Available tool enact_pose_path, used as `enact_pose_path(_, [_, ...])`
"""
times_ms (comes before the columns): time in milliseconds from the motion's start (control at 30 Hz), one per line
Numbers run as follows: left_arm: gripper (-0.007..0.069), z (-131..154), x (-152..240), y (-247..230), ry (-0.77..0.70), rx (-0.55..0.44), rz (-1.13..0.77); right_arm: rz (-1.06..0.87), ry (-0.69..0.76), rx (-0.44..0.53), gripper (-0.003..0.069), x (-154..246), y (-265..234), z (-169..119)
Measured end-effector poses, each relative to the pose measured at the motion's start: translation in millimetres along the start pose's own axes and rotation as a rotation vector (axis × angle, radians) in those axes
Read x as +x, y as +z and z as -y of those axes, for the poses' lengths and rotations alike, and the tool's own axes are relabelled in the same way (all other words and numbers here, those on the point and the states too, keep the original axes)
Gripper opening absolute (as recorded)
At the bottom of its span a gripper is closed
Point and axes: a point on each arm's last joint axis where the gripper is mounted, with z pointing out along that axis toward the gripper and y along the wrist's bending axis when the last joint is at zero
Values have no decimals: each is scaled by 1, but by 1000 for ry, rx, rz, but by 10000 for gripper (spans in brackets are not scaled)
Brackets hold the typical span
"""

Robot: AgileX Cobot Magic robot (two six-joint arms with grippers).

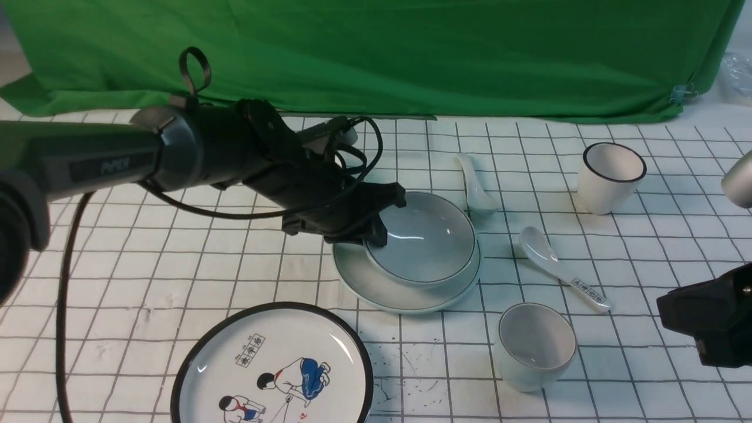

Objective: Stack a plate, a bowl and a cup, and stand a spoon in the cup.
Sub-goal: Use the left arm to put the blue rice bowl into the blue large plate in the middle, then use the right arm to grab a blue teacup

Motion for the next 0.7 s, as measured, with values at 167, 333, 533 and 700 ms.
enact_pose_path(167, [246, -1, -1, 0, 5, -8, 2, -117, 17, 9, 371, -5, 32, 4])
enact_pose_path(333, [372, 0, -3, -10, 49, -24, -40, -207, 35, 21, 503, -8, 66, 9])
enact_pose_path(533, [379, 2, -17, -59, 125, -63, -28, -270, 51, 35, 519, -17, 108, 15])
enact_pose_path(700, [232, 16, -13, -110, 227, -97, -39, -334, 58, 52, 486, -23, 151, 22])
